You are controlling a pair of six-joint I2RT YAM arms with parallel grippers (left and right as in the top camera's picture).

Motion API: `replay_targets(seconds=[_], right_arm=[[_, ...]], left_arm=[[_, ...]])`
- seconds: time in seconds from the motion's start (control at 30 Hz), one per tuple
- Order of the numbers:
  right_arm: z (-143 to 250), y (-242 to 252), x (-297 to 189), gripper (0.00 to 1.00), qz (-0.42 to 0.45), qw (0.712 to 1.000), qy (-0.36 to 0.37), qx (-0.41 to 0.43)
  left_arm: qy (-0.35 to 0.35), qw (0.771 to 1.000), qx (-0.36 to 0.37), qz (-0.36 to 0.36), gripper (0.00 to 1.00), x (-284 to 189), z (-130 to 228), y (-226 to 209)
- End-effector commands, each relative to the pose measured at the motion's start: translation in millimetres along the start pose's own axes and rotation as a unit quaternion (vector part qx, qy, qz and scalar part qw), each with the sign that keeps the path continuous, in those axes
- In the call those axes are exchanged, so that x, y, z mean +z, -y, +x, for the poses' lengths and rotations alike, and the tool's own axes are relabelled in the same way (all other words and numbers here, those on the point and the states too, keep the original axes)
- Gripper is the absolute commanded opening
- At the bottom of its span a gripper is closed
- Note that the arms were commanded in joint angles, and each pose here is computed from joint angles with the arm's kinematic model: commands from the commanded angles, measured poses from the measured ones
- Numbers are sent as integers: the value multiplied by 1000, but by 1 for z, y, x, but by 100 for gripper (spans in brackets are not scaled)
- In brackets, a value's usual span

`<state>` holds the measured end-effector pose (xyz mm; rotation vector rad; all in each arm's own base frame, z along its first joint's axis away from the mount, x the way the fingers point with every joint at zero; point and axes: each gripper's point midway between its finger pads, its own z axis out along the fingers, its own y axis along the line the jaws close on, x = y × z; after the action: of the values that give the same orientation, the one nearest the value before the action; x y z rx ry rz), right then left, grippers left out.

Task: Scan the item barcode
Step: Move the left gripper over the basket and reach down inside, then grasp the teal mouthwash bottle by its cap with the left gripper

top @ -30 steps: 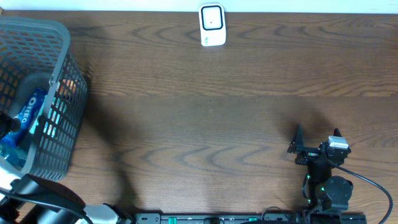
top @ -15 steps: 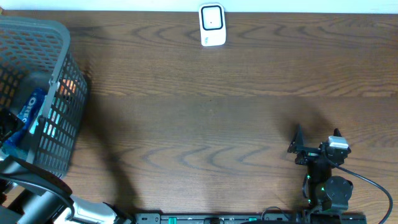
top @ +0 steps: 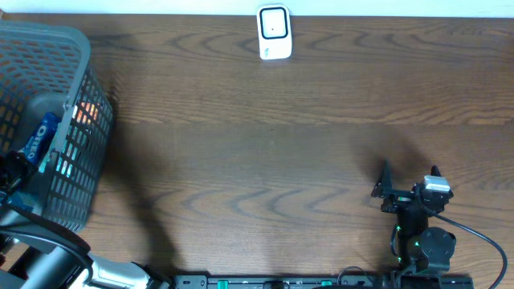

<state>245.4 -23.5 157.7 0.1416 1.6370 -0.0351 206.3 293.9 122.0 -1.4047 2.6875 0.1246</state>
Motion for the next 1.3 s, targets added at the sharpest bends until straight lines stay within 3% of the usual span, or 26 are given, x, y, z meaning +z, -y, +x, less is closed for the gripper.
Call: replay_targets(seconds=[0.0, 0.2, 0.33, 0.43, 0.6, 0.93, 1.0, 1.03, 1.1, 1.13, 1.17, 1.27], right_arm=[[0, 3, 0, 99, 8, 1000, 1, -6], [0, 3, 0, 99, 8, 1000, 1, -6], [0, 3, 0, 99, 8, 1000, 1, -6], [0, 3, 0, 99, 8, 1000, 1, -6], [0, 3, 0, 99, 8, 1000, 1, -6], [0, 3, 0, 99, 8, 1000, 1, -6], [0, 3, 0, 99, 8, 1000, 1, -6], [0, 3, 0, 99, 8, 1000, 1, -6], [0, 3, 0, 99, 8, 1000, 1, -6], [0, 3, 0, 99, 8, 1000, 1, -6], [0, 3, 0, 99, 8, 1000, 1, -6], [0, 3, 0, 99, 8, 1000, 1, -6]], left_arm=[[-17, 1000, -8, 6, 90, 9, 6, -2], [-17, 1000, -8, 4, 61, 8, 6, -2], [-17, 1000, -8, 1, 57, 8, 6, -4], [-15, 1000, -14, 1, 49, 7, 6, -4], [9, 1000, -21, 6, 48, -8, -6, -2], [121, 992, -42, 24, 46, -80, -35, 0], [122, 991, -43, 24, 52, -83, -33, 0], [117, 992, -42, 23, 65, -82, -31, 0], [104, 993, -43, 22, 82, -77, -26, 0], [95, 994, -43, 20, 96, -74, -23, 0], [93, 995, -43, 20, 100, -73, -23, -1], [94, 994, -50, 18, 98, -73, -23, -5]])
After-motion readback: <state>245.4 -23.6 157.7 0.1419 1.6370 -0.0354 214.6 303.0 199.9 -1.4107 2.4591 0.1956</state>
